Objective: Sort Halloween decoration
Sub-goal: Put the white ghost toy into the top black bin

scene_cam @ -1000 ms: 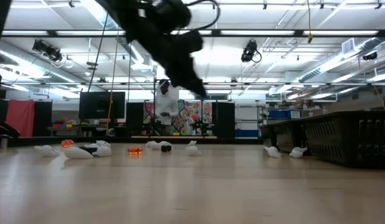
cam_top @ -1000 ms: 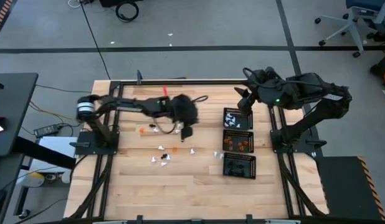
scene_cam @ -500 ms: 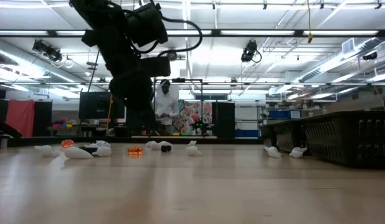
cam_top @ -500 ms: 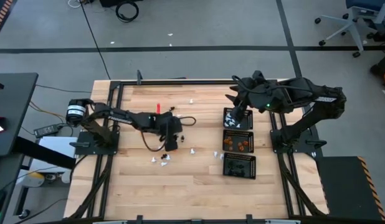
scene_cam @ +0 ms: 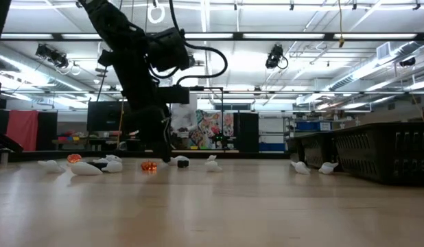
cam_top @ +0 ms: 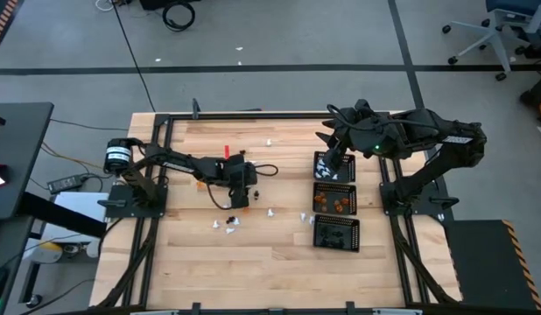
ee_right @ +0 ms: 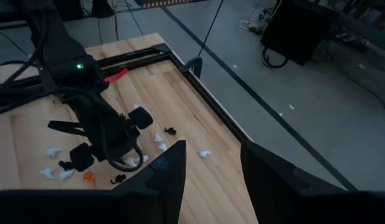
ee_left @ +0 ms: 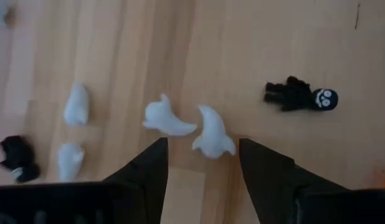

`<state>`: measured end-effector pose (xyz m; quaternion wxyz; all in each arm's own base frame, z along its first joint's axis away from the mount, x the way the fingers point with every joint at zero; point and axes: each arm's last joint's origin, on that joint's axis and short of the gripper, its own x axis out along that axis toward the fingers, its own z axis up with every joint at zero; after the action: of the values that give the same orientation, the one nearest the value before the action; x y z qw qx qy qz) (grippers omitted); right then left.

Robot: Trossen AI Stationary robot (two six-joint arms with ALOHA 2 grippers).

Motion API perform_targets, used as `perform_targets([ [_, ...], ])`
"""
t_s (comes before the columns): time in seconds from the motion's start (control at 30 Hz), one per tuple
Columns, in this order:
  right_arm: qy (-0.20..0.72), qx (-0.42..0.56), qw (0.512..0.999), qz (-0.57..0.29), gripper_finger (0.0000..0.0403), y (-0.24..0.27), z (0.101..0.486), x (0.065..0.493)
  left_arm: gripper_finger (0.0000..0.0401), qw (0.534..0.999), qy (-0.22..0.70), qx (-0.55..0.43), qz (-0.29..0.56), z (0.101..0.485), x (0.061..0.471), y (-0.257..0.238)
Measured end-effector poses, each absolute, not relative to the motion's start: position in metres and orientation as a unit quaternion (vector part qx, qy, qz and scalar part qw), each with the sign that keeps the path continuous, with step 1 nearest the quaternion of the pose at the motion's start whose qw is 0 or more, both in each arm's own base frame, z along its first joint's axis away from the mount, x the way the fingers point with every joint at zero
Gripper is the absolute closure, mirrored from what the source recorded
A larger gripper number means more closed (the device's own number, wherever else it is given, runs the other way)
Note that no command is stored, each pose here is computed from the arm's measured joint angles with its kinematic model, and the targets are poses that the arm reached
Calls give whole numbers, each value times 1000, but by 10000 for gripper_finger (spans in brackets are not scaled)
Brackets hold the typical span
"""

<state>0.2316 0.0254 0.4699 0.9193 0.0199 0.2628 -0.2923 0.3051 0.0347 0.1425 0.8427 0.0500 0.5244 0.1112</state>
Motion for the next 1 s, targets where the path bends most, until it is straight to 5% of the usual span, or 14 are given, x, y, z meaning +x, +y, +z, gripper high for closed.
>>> perform_targets([
  [0.5,264,17,919,-291,245,25,470,232,229,845,523,56,98,129,313,36],
  [1.0,264,18,919,-291,245,25,470,232,353,847,522,45,88,128,314,35],
])
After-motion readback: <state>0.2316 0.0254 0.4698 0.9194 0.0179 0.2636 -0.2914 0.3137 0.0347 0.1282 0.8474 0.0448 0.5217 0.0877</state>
